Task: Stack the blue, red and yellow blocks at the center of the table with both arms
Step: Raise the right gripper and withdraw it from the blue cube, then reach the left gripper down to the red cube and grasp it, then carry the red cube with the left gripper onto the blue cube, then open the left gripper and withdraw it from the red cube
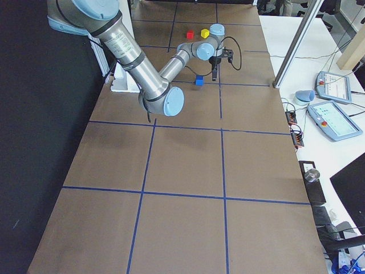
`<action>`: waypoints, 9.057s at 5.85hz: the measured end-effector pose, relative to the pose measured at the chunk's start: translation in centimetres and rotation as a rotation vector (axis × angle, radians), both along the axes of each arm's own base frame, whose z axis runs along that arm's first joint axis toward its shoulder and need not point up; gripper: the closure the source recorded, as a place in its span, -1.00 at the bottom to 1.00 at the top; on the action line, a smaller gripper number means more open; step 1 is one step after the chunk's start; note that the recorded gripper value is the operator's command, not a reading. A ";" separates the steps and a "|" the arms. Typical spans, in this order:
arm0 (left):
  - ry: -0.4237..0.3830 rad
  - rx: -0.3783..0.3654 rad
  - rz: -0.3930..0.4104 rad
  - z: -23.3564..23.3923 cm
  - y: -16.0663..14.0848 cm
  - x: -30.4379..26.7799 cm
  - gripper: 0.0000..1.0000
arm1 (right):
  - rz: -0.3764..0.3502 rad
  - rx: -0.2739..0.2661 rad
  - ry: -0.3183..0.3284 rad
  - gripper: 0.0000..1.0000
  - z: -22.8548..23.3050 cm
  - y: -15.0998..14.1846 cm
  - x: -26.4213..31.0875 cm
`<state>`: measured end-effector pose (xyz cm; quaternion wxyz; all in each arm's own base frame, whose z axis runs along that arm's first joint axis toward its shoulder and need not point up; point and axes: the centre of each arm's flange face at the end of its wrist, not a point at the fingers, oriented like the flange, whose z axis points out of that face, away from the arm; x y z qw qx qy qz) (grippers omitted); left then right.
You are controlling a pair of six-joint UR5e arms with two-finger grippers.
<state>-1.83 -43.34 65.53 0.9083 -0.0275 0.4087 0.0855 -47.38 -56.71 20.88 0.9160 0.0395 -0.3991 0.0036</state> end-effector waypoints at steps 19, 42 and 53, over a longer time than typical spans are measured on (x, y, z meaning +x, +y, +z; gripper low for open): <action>-0.002 0.100 -0.102 -8.1 6.0 28.3 0.13 | -0.272 0.152 0.107 -1.00 45.1 10.7 53.3; -0.018 -0.057 -0.242 -51.9 -3.6 63.0 0.12 | -0.272 0.139 0.102 -1.00 45.7 10.9 53.2; 0.065 0.280 0.022 -37.6 -4.8 34.8 -0.99 | -0.271 0.139 0.102 -1.00 45.7 10.9 53.2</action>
